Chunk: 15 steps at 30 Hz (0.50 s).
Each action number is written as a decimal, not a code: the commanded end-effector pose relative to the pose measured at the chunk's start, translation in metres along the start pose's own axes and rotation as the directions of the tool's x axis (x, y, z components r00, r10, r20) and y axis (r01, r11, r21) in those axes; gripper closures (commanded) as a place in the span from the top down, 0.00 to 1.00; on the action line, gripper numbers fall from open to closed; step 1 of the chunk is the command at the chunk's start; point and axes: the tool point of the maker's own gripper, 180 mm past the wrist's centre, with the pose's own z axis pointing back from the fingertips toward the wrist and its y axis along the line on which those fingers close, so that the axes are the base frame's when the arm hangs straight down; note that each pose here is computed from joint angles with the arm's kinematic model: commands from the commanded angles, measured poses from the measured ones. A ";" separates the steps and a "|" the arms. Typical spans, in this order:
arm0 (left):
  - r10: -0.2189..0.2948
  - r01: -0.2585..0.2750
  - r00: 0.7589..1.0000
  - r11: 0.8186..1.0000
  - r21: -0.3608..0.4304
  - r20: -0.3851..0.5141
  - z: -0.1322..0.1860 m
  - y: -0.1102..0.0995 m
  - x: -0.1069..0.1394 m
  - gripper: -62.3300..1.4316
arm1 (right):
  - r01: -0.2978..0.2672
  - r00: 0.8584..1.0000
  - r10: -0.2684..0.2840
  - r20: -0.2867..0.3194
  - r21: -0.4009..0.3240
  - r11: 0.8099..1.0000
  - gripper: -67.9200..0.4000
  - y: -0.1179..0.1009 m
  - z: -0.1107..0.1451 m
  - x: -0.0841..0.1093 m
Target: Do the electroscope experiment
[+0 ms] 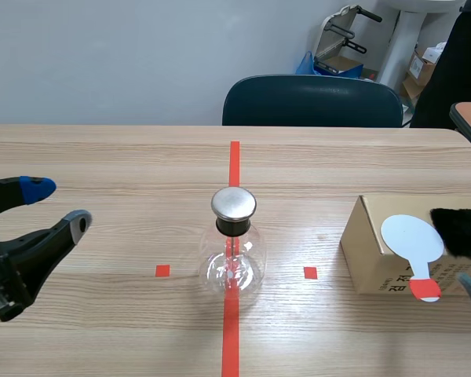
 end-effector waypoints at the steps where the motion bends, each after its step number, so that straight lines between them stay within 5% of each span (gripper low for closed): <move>1: 0.002 -0.002 1.000 1.000 0.010 0.013 0.005 0.002 0.004 0.70 | 0.025 0.998 -0.022 0.059 -0.038 0.999 1.00 -0.017 -0.014 0.012; 6: -0.022 0.023 1.000 0.996 0.084 -0.004 0.024 0.022 0.006 0.70 | 0.190 0.976 -0.186 0.112 -0.024 0.982 1.00 -0.041 -0.045 0.026; 11: -0.056 0.053 0.998 0.978 0.202 0.010 0.030 0.052 0.018 0.70 | 0.351 0.923 -0.352 0.157 0.036 0.936 1.00 -0.052 -0.064 0.043; 15: -0.074 0.069 0.997 0.964 0.257 0.009 0.032 0.062 0.025 0.70 | 0.406 0.892 -0.421 0.162 0.118 0.906 1.00 -0.045 -0.072 0.057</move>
